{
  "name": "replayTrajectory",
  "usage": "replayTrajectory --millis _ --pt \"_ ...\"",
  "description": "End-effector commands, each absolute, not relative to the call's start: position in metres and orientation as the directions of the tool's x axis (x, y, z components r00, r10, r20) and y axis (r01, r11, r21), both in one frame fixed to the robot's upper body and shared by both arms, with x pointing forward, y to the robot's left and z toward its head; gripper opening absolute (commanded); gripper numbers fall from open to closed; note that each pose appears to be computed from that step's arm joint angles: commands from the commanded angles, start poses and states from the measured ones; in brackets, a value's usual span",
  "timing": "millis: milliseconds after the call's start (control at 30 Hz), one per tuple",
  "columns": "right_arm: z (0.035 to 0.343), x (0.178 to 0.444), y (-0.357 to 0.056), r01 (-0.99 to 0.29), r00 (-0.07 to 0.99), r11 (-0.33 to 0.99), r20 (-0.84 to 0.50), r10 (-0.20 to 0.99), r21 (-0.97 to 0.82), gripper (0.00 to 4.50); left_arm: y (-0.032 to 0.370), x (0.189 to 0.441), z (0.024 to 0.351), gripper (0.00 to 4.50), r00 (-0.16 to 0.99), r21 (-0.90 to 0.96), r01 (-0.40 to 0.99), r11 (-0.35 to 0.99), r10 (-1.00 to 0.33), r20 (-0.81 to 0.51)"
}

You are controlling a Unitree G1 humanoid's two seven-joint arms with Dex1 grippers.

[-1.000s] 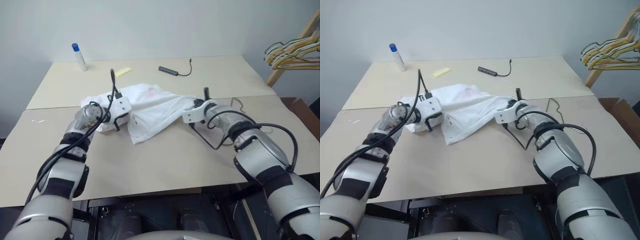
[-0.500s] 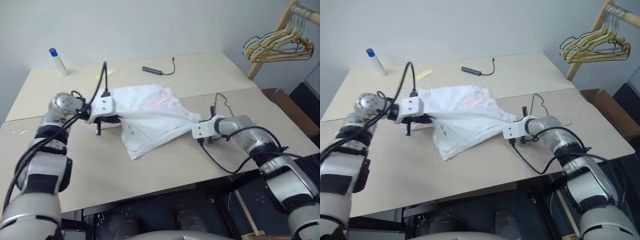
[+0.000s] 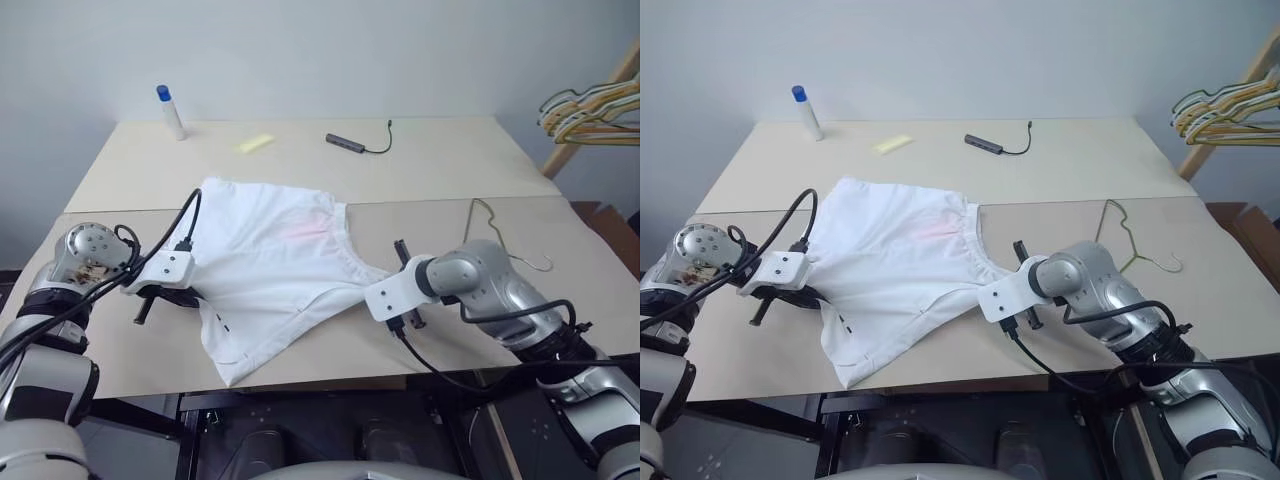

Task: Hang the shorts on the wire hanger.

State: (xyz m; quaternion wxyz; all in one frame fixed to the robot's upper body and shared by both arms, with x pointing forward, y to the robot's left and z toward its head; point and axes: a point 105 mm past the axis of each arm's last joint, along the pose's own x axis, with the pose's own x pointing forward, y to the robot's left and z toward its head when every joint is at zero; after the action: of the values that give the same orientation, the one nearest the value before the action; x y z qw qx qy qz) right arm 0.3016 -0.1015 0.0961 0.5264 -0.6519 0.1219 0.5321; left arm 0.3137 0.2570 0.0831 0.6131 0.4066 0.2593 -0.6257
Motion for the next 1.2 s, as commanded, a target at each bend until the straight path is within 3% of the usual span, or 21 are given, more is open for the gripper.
replayTrajectory --millis 33,233,500,567,633,767,1067,1100,1200 --pt "0.095 0.297 -0.110 -0.741 0.419 -0.411 -0.844 0.335 -0.531 0.05 0.261 0.318 0.086 0.00 0.118 0.215 0.968 -0.129 -0.521 -0.846" --pt "0.092 0.289 -0.123 -0.793 0.400 -0.382 -0.878 0.261 -0.475 0.05 0.271 0.321 0.079 0.00 0.130 0.220 0.958 -0.181 -0.409 -0.903" --pt "0.094 0.264 -0.110 -0.838 0.303 -0.364 -0.902 0.308 -0.406 0.05 0.255 0.334 0.081 0.00 0.167 0.274 0.941 -0.199 -0.432 -0.886" --pt "0.093 0.262 -0.106 -0.843 0.295 -0.355 -0.898 0.326 -0.405 0.05 0.257 0.330 0.083 0.00 0.111 0.216 0.952 -0.214 -0.417 -0.902" --pt "0.092 0.260 -0.101 -0.836 0.296 -0.356 -0.889 0.351 -0.418 0.00 0.262 0.322 0.086 0.45 0.042 0.147 0.960 -0.239 -0.395 -0.918" --pt "0.093 0.255 -0.097 -0.837 0.268 -0.360 -0.883 0.385 -0.412 1.02 0.275 0.317 0.092 1.64 0.007 0.097 0.964 -0.249 -0.338 -0.941" --pt "0.125 0.252 -0.102 -0.880 0.206 -0.261 -0.814 0.544 -0.397 4.25 0.313 0.315 0.129 4.50 0.104 0.151 0.972 -0.179 -0.251 -0.962" --pt "0.129 0.253 -0.104 -0.886 0.208 -0.239 -0.802 0.561 -0.397 4.45 0.315 0.315 0.133 4.50 0.121 0.168 0.971 -0.172 -0.256 -0.959" --pt "0.144 0.274 -0.112 -0.900 0.311 -0.064 -0.739 0.598 -0.431 4.45 0.317 0.320 0.146 4.50 0.183 0.227 0.965 -0.134 -0.282 -0.942"
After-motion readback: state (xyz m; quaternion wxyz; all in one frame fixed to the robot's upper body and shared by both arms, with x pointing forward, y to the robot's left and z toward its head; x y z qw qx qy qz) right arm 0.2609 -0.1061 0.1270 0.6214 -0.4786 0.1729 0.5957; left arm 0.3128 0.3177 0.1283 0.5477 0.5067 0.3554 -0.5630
